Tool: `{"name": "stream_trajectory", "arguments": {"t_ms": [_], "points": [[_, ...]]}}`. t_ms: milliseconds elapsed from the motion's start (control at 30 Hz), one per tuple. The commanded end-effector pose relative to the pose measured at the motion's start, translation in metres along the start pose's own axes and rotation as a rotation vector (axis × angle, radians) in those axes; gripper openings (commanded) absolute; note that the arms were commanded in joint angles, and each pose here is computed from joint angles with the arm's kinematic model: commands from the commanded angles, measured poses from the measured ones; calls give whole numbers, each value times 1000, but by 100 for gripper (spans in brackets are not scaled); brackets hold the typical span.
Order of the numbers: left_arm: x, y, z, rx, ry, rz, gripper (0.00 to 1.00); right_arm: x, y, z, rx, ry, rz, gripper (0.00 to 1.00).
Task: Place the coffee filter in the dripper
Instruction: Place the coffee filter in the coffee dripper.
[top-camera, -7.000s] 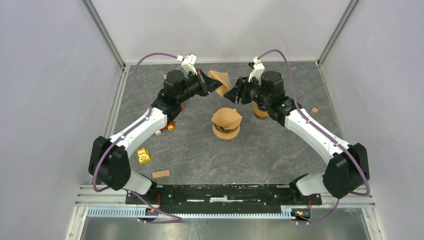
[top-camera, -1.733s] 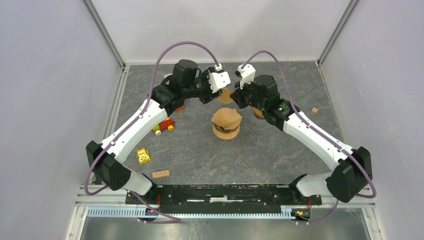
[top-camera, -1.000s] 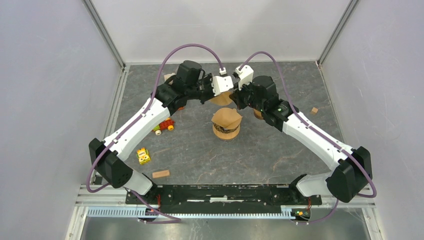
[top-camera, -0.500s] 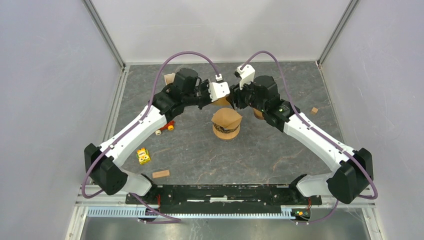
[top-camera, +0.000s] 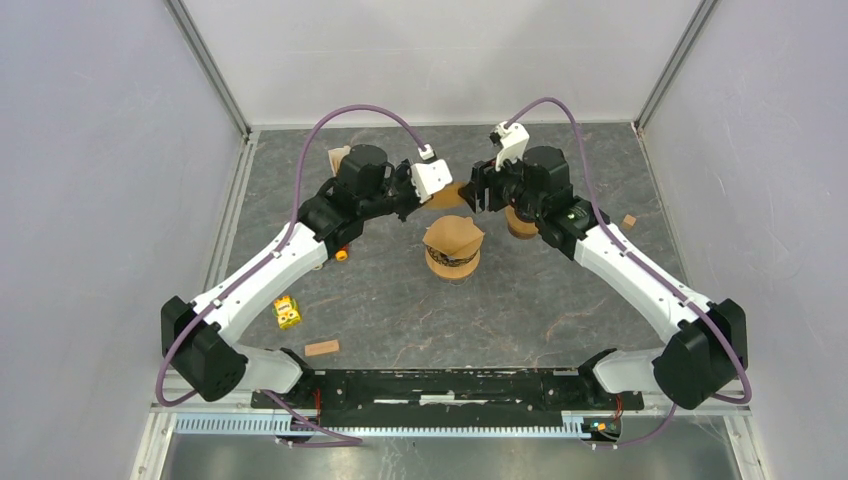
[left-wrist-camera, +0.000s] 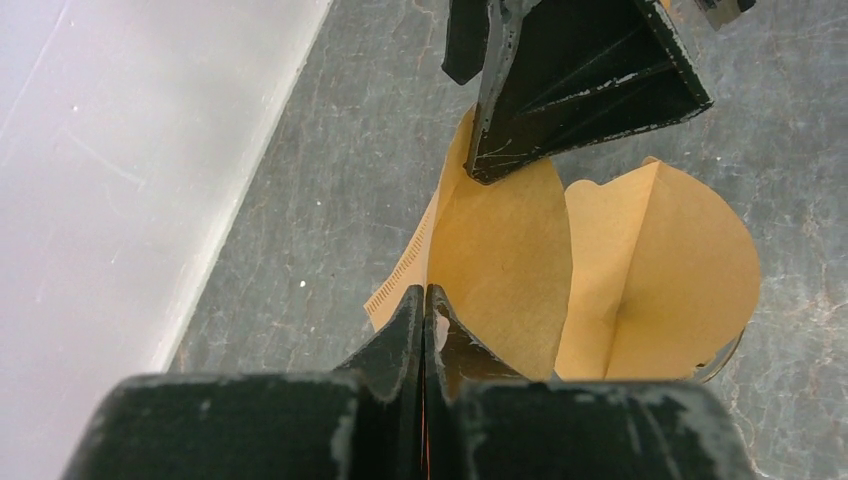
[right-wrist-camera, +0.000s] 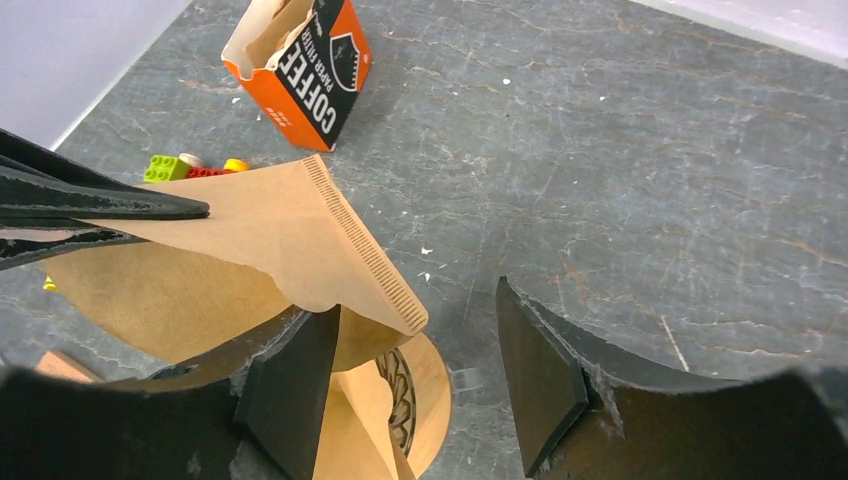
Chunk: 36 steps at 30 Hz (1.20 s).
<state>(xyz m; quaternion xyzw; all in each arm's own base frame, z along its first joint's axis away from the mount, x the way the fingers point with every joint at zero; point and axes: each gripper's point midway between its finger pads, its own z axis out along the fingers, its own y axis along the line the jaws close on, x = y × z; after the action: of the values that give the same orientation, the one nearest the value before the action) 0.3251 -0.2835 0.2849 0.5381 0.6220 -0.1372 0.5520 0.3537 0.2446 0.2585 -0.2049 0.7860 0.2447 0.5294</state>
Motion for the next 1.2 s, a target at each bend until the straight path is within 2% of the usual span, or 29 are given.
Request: {"name": "stream_trajectory", "arguments": {"t_ms": [0, 400, 633, 767, 1167], "points": [[-28, 4, -9, -37, -111, -48, 2, -14, 12, -4, -77, -63, 62, 64], [-29, 0, -6, -32, -141, -87, 2, -16, 19, -1, -161, -82, 156, 53], [-29, -4, -5, -11, -147, -94, 2, -14, 18, 2, -160, -73, 157, 40], [-30, -4, -5, -7, -150, -98, 2, -12, 17, 4, -157, -67, 156, 36], [-27, -5, -3, -11, -149, -103, 2, -12, 13, 4, -138, -65, 125, 0]]}}
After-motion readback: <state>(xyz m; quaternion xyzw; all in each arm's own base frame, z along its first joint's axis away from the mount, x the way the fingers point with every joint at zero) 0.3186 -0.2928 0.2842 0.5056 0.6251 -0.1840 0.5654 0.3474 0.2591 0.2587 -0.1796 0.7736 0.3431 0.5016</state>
